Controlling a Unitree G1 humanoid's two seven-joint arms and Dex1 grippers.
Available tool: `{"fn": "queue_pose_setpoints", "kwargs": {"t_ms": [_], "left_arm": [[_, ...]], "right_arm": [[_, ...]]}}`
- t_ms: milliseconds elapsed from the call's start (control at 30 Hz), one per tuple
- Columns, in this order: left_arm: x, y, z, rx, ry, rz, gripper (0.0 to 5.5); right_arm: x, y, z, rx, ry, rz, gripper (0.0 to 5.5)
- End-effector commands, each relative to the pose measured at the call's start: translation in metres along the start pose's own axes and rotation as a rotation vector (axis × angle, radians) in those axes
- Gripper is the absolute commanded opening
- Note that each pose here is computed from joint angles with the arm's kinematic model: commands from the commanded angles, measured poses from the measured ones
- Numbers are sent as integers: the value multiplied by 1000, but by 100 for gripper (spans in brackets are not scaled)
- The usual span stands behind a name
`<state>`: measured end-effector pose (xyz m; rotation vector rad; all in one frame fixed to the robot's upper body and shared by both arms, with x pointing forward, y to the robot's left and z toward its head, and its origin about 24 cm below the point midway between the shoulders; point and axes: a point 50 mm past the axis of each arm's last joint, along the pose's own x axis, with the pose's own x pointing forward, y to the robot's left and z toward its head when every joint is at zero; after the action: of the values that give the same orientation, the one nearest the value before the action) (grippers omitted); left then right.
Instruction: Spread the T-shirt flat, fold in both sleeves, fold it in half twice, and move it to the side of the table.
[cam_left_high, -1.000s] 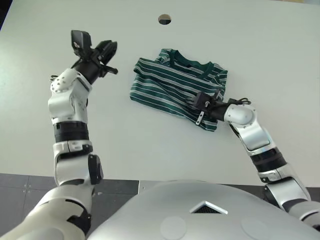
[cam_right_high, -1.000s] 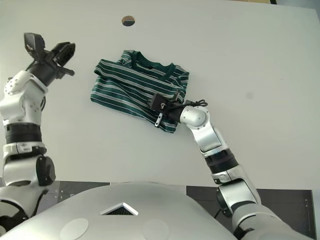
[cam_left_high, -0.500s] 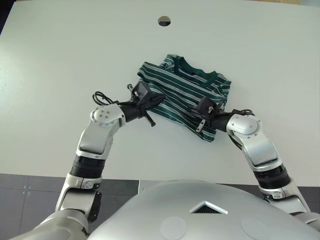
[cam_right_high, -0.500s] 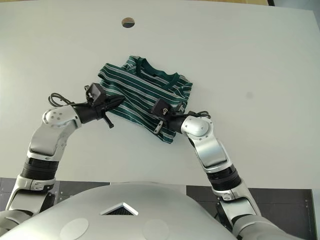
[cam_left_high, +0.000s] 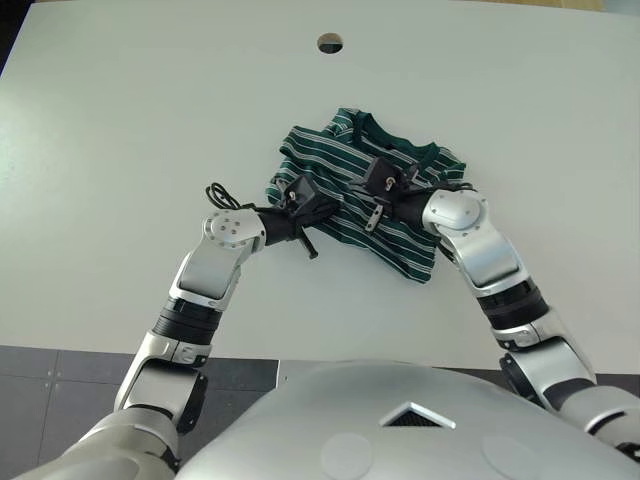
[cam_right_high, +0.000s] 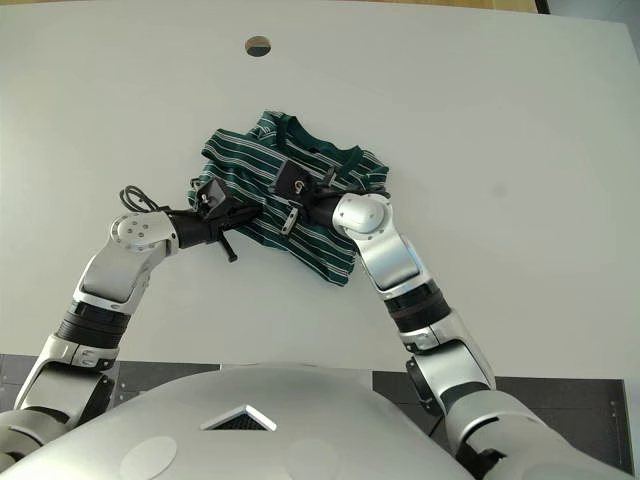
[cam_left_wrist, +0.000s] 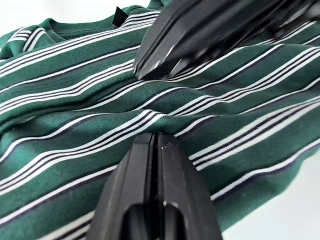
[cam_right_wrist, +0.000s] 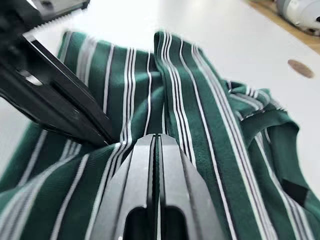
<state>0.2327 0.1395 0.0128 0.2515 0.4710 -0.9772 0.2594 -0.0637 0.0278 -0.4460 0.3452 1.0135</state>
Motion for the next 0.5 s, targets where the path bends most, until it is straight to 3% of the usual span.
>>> {"fn": "queue_pose_setpoints", "kwargs": {"t_ms": [33, 267, 500], "left_arm": [[-2, -8, -18, -38, 91, -26, 13], [-1, -10, -18, -38, 95, -30, 13], [0, -12, -22, -42, 108, -36, 13]], "right_arm": [[9, 3, -19, -60, 132, 33, 10], [-7, -48, -43, -217, 314, -194, 10], [-42, -112, -35, -152, 278, -415, 10]]}}
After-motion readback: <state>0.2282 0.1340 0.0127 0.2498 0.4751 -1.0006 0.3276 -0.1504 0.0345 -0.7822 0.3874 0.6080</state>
